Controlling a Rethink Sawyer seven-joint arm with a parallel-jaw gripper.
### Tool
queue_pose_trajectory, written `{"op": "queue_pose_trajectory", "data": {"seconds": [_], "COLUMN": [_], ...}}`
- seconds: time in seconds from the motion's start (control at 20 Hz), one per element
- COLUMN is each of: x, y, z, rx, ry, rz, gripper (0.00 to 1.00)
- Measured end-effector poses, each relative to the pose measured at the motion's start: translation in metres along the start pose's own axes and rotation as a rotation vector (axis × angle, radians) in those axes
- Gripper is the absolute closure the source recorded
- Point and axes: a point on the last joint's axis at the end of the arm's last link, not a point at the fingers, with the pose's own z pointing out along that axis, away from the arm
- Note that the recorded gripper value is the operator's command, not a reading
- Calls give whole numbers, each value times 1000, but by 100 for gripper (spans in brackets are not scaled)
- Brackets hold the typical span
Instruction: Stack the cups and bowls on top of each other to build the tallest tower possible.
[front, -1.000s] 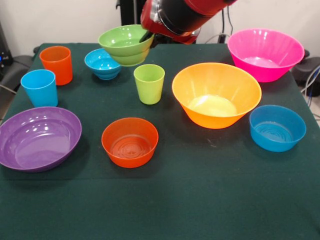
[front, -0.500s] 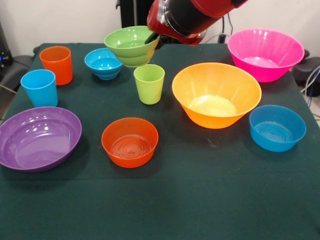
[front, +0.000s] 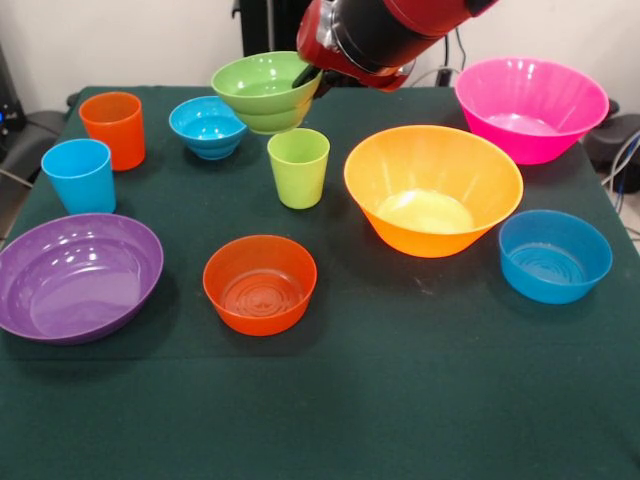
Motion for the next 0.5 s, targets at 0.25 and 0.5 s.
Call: {"op": "queue_pose_trajectory", "data": {"seconds": [0.25, 0.5], "x": [-2, -3], "y": [2, 5], "z": [2, 4], "rx": [-7, -24], "ry": [-17, -36], "rz": [0, 2], "gripper": [100, 100]}}
